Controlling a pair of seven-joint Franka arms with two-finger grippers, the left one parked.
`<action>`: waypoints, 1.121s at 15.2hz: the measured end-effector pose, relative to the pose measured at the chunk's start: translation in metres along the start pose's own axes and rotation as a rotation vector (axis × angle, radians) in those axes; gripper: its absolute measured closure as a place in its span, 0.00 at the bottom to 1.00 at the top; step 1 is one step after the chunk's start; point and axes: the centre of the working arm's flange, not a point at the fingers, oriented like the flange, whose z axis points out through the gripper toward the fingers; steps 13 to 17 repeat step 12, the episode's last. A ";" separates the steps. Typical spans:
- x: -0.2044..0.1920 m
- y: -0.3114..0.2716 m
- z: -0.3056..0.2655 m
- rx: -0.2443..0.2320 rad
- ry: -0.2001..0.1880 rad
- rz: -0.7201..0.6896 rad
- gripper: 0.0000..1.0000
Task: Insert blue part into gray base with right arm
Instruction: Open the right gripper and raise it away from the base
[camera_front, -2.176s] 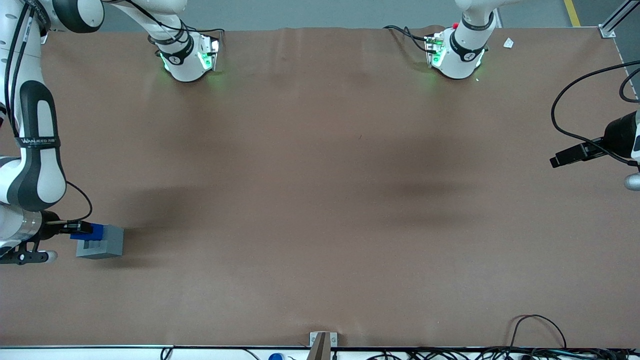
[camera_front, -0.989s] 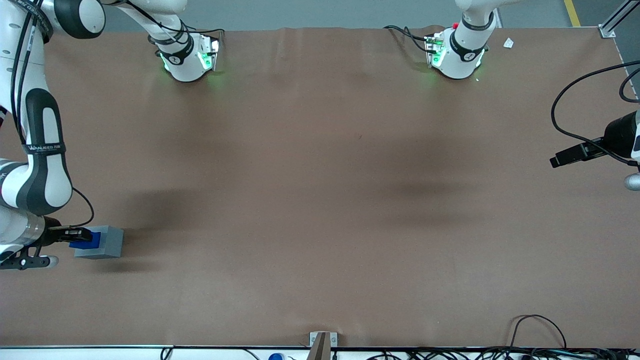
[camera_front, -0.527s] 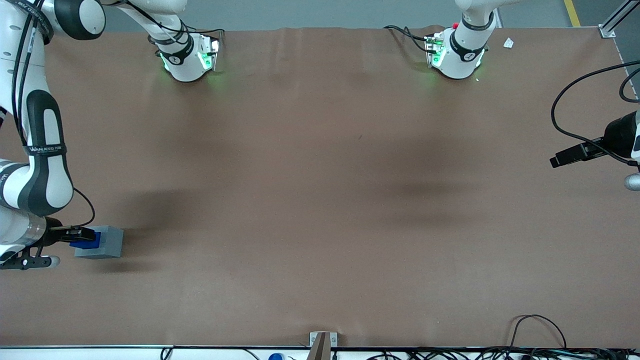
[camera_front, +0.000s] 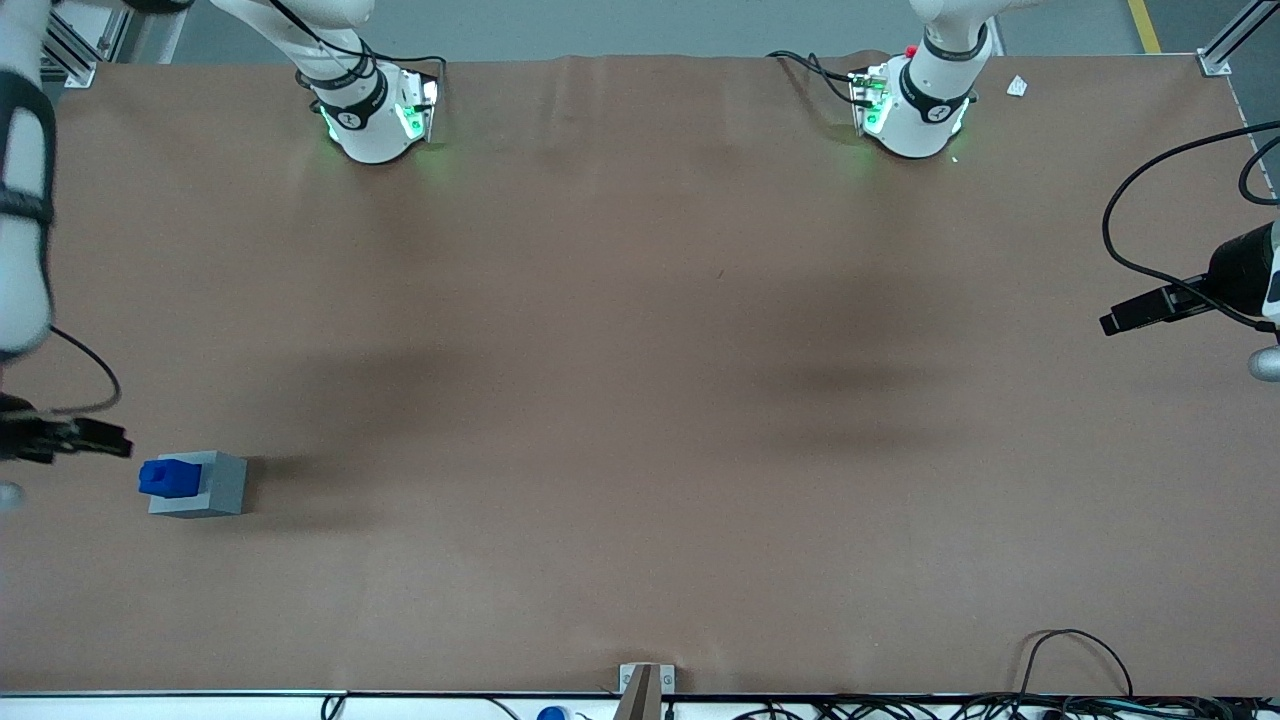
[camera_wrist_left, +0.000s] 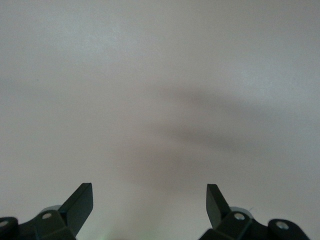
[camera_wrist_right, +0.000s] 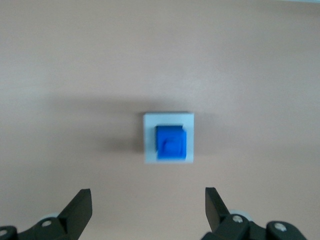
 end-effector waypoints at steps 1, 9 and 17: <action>-0.014 -0.011 -0.036 0.003 0.003 0.002 0.00; -0.107 -0.090 -0.119 0.025 -0.028 0.055 0.00; -0.123 -0.112 -0.109 0.007 -0.035 0.105 0.00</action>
